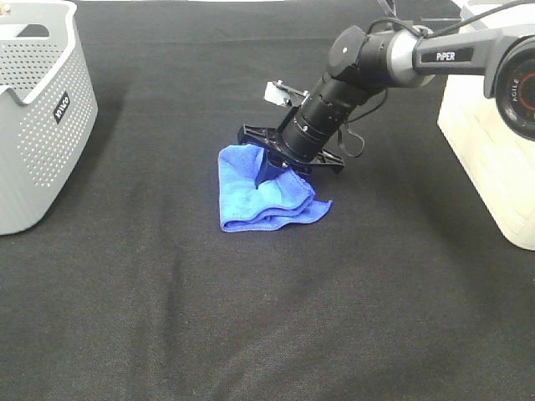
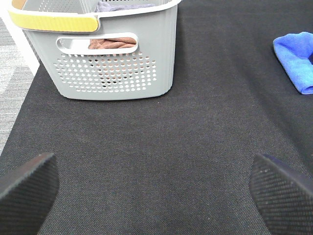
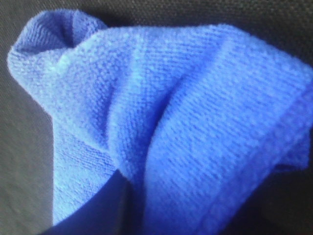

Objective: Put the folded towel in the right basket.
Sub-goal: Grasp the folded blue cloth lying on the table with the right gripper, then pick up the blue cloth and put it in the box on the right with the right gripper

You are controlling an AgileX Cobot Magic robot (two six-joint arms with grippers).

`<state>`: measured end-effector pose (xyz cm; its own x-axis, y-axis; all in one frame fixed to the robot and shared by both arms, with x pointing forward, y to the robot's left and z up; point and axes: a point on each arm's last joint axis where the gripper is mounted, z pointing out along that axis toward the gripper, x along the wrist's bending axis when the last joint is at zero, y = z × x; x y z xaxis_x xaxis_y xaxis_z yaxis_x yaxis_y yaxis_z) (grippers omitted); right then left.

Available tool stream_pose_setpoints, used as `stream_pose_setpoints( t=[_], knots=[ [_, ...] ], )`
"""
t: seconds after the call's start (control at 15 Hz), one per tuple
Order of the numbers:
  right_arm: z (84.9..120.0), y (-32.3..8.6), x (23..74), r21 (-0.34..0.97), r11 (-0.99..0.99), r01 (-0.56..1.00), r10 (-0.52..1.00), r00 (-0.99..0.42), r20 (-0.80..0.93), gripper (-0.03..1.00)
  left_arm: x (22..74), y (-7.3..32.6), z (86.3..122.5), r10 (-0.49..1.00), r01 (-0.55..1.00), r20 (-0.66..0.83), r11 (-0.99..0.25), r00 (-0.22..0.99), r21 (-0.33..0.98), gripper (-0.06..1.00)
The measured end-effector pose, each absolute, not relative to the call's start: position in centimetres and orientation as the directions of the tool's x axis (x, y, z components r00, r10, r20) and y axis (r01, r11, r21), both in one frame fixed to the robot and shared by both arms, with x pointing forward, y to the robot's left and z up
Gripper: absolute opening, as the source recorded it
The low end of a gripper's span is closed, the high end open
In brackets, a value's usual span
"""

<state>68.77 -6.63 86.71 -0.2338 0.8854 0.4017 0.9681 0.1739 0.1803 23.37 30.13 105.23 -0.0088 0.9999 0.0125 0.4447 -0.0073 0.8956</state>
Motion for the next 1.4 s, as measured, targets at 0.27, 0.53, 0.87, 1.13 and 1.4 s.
stream_pose_setpoints(
  t=[0.27,0.53,0.87,1.13,1.4],
  knots=[
    [99.1,-8.5,69.5,0.292,0.279,0.915,0.866,-0.371,0.335,0.29,23.4,30.1,105.2,1.000,0.445,0.013,-0.007,-0.009,0.896,0.99],
    [114.9,-20.5,70.0,0.627,0.056,0.777,0.924,-0.278,0.263,0.29,23.4,30.1,105.2,1.000,0.445,0.013,-0.007,-0.009,0.896,0.99],
    [119.5,-33.1,68.0,0.708,-0.098,0.699,0.988,-0.016,0.152,0.29,23.4,30.1,105.2,1.000,0.445,0.013,-0.007,-0.009,0.896,0.99],
    [115.0,-40.5,67.4,0.591,-0.172,0.788,0.982,0.186,0.037,0.29,23.4,30.1,105.2,1.000,0.445,0.013,-0.007,-0.009,0.896,0.99],
    [108.6,-41.5,68.2,0.422,-0.196,0.885,0.976,0.219,-0.005,0.90,23.4,30.1,105.2,1.000,0.445,0.013,-0.007,-0.009,0.896,0.99]
  ],
)
